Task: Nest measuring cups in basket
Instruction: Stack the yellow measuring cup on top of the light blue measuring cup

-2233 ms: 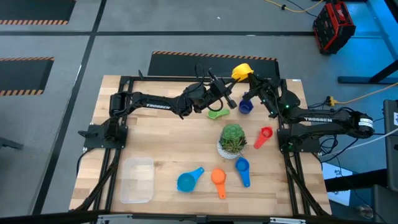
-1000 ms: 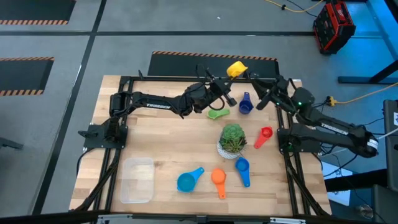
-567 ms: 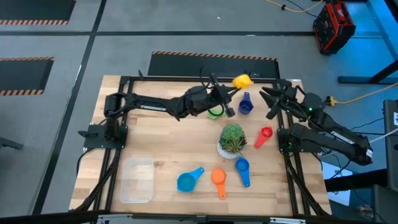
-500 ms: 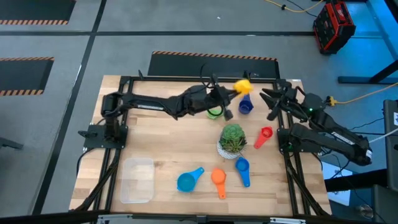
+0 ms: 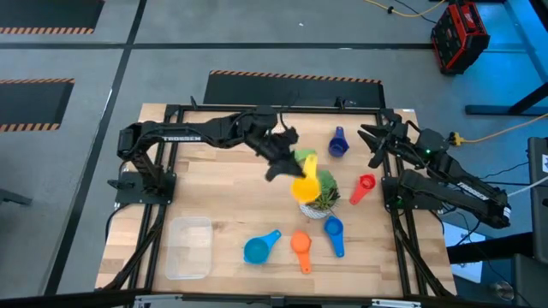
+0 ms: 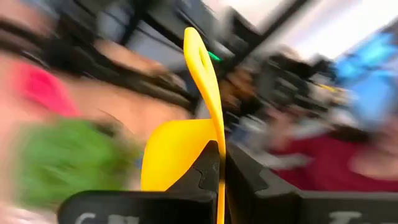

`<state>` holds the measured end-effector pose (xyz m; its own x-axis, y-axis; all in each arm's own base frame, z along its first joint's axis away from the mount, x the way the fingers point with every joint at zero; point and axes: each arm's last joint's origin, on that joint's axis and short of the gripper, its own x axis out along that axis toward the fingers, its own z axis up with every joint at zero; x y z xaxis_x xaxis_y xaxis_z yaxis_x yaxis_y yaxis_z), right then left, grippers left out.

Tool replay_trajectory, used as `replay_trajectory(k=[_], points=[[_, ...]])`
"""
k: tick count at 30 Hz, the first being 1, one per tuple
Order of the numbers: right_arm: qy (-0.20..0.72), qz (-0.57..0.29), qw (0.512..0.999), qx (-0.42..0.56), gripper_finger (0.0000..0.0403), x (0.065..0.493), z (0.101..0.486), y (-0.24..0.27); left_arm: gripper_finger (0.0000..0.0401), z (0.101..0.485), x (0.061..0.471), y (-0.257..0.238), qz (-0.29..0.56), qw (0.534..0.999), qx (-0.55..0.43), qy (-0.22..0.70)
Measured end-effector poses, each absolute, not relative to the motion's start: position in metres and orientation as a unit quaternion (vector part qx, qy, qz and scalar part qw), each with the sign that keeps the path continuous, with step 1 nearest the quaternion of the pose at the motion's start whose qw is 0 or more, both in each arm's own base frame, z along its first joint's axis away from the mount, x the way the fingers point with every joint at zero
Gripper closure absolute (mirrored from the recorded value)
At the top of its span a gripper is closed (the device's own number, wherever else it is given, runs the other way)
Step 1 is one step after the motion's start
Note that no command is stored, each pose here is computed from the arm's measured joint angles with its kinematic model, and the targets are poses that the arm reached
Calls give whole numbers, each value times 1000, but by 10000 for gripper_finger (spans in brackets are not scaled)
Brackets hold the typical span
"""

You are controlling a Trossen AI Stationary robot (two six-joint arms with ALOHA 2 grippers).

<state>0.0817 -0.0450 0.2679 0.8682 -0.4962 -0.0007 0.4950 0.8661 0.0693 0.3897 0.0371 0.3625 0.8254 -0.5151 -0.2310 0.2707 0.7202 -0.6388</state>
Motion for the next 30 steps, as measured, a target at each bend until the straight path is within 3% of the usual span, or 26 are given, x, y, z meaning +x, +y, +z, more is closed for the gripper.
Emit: replay_trajectory(k=[3, 14, 21, 30], points=[[-8, -256, 966, 34, 279, 82, 268, -45, 398, 360, 387, 28, -272, 869, -337, 240], [-8, -257, 966, 34, 279, 82, 268, -45, 398, 341, 378, -10, -297, 822, -338, 350], [-8, -257, 966, 34, 279, 82, 268, -45, 398, 326, 383, -37, -357, 790, -322, 380], [-7, -252, 967, 34, 279, 82, 268, -45, 398, 283, 398, -62, -444, 720, -318, 429]])
